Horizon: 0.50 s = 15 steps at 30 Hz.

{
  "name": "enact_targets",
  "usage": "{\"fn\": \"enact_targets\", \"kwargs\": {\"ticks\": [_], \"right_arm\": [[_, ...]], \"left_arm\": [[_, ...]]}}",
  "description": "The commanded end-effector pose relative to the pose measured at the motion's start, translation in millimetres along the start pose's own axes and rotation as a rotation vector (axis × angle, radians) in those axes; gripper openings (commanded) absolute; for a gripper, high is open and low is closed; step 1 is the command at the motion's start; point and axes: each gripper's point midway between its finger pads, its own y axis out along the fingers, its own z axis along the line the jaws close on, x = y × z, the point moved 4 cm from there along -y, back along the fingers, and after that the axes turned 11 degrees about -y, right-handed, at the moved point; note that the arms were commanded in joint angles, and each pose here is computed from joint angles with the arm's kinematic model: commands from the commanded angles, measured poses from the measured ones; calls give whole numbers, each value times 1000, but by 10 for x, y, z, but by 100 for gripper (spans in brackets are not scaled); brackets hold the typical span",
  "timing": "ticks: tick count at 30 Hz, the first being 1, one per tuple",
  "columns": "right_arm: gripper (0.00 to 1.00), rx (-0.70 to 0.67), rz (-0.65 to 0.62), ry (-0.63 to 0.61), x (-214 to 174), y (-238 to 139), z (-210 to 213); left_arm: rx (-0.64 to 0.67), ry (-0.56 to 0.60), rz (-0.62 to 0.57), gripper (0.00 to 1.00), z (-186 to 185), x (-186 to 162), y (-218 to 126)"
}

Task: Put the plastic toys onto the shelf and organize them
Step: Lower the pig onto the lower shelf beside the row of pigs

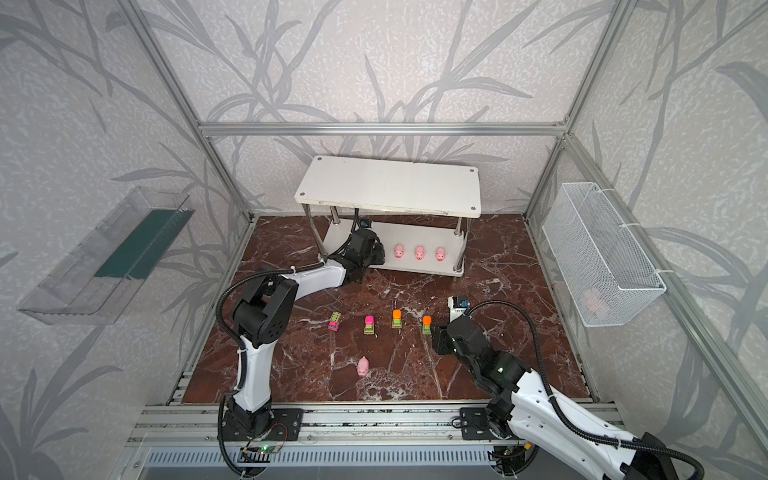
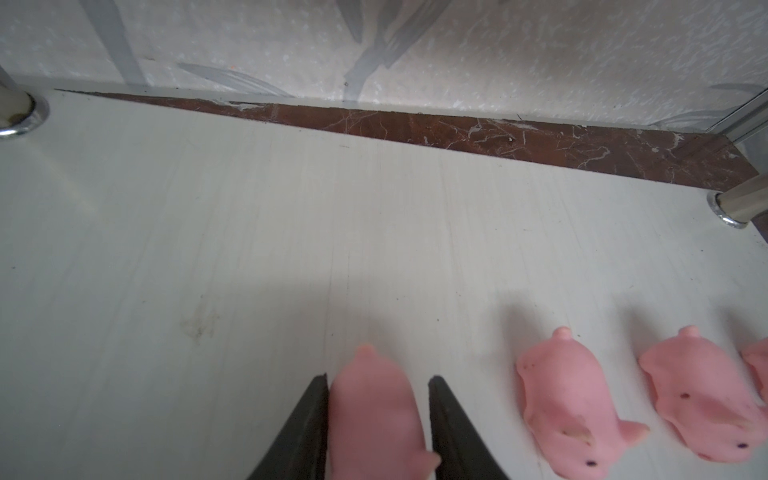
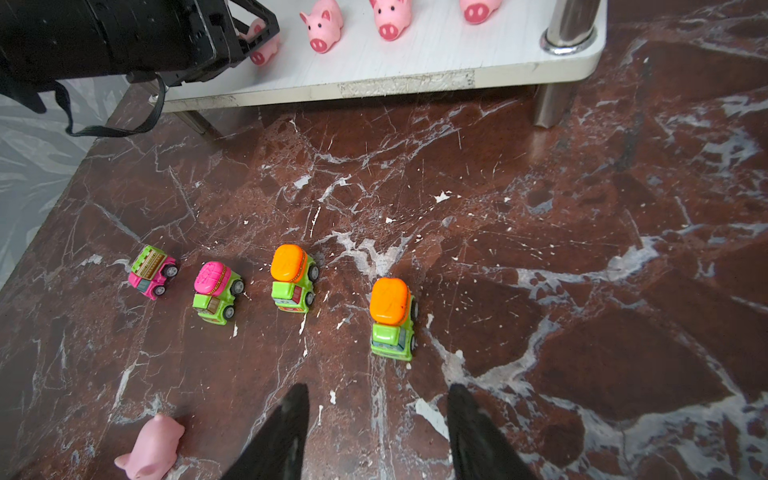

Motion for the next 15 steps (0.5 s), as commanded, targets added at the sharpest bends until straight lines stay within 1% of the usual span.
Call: {"fn": "enact_targets", "kwargs": {"ticks": [1,15], "right_arm": [[54,-2,-13,11,25,1,-6],[54,3,-6,10,23,33,13]], "left_arm": [[3,16,-26,39,-5,88,56],[6,8,-10,40,35,35,131]]}}
